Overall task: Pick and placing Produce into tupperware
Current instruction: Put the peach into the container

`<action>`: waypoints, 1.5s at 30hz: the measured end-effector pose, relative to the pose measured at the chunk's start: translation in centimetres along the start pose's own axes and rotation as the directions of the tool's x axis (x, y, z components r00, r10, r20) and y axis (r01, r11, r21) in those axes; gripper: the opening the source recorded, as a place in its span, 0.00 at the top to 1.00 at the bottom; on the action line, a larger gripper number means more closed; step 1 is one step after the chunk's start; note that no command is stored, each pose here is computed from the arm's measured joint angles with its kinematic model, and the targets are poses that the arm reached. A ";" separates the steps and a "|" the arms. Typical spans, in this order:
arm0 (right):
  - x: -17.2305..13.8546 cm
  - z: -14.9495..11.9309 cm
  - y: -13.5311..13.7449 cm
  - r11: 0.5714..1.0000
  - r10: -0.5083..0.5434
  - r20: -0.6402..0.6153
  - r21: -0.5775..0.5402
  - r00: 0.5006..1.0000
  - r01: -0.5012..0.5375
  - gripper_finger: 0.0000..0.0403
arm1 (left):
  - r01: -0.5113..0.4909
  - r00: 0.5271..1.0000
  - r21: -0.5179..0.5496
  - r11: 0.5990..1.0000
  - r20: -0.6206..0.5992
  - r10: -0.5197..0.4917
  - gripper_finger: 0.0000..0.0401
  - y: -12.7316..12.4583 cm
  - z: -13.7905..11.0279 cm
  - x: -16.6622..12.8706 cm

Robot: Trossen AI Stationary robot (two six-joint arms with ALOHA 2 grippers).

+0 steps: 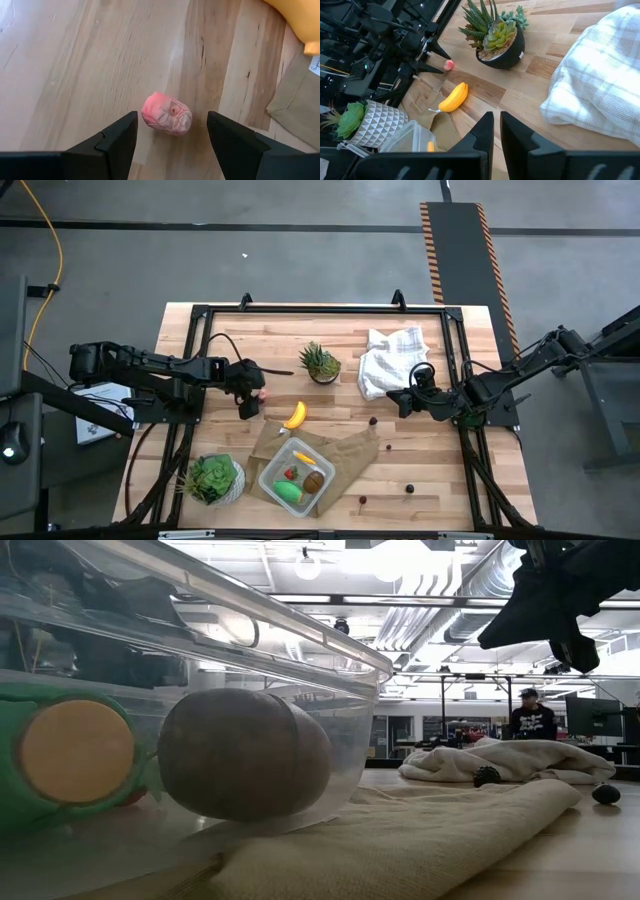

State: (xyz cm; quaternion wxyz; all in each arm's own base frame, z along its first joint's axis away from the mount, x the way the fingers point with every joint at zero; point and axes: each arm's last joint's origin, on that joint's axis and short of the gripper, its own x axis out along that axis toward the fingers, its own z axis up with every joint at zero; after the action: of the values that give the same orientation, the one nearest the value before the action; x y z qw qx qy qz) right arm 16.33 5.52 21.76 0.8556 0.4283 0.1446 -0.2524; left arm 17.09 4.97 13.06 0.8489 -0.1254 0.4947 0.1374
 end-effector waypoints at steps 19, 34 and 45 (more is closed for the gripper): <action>0.0 0.0 0.0 1.000 -0.001 0.003 0.003 1.000 0.001 0.95 | -0.001 1.000 0.140 0.990 0.029 -0.003 0.46 0.0 0.3 0.0; 0.0 0.0 0.0 1.000 -0.001 0.003 0.002 1.000 0.001 0.95 | 0.006 1.000 0.151 0.988 0.003 -0.007 0.55 0.0 0.0 0.0; 0.0 0.0 0.0 1.000 -0.001 0.004 0.008 1.000 0.001 0.95 | 0.023 0.997 0.113 0.993 -0.074 -0.015 0.53 0.0 0.1 1.4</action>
State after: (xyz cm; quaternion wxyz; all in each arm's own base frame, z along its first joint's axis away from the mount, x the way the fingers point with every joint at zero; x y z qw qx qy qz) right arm 16.32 5.51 21.77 0.8540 0.4312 0.1422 -0.2540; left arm 17.84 5.13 11.87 0.8373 -0.0864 0.5313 0.0963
